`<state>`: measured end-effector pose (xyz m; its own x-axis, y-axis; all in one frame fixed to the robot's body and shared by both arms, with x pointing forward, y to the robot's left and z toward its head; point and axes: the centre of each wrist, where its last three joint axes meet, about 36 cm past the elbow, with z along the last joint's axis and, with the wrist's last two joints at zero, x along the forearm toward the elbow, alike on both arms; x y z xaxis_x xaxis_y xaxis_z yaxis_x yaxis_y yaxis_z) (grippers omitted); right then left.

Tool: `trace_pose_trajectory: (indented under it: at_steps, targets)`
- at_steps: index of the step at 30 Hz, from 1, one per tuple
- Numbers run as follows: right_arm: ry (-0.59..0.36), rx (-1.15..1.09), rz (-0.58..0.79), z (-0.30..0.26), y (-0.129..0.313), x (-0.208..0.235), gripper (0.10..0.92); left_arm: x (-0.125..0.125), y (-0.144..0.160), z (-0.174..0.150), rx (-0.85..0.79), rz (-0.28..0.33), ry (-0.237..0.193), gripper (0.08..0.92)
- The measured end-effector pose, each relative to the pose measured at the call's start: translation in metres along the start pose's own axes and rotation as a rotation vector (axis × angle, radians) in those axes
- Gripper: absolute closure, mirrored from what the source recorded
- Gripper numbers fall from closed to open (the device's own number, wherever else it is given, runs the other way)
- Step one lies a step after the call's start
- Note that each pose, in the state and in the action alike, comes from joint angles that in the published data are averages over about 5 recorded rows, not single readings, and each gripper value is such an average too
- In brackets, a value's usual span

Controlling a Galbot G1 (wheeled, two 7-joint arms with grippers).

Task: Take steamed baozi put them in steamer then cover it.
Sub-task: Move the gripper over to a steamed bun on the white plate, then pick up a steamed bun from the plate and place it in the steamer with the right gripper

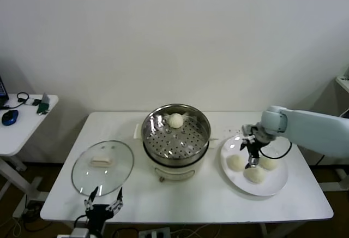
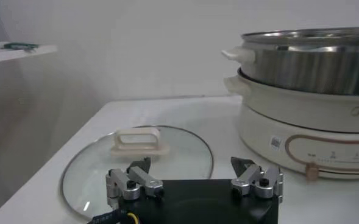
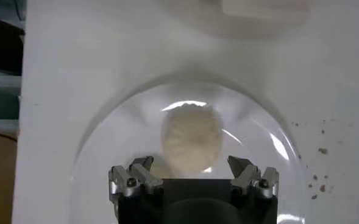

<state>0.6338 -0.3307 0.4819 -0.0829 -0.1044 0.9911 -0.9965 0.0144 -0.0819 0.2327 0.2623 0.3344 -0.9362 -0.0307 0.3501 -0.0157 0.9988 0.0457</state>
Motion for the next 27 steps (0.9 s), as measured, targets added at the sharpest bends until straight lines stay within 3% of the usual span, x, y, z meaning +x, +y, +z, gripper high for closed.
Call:
trace_pose_trajectory:
  at_steps: [5, 11, 16, 21, 27]
  targets:
    - [0.009, 0.002, 0.007, -0.008, 0.000, -0.020, 0.225, 0.000, 0.002, 0.000, -0.001, -0.006, -0.002, 0.177]
    - [0.010, -0.002, 0.004, -0.012, 0.000, -0.029, 0.381, -0.001, 0.001, -0.001, 0.002, -0.007, -0.004, 0.177]
    - [0.003, 0.001, 0.000, -0.013, -0.001, -0.022, 0.441, 0.000, 0.000, -0.003, 0.002, -0.006, -0.007, 0.177]
    - [-0.002, 0.024, 0.017, -0.015, -0.015, 0.019, 0.442, 0.000, 0.000, -0.005, -0.001, -0.002, -0.011, 0.177]
    - [-0.016, 0.072, 0.067, -0.032, -0.039, 0.110, 0.437, 0.002, -0.001, -0.007, -0.004, 0.002, -0.016, 0.177]
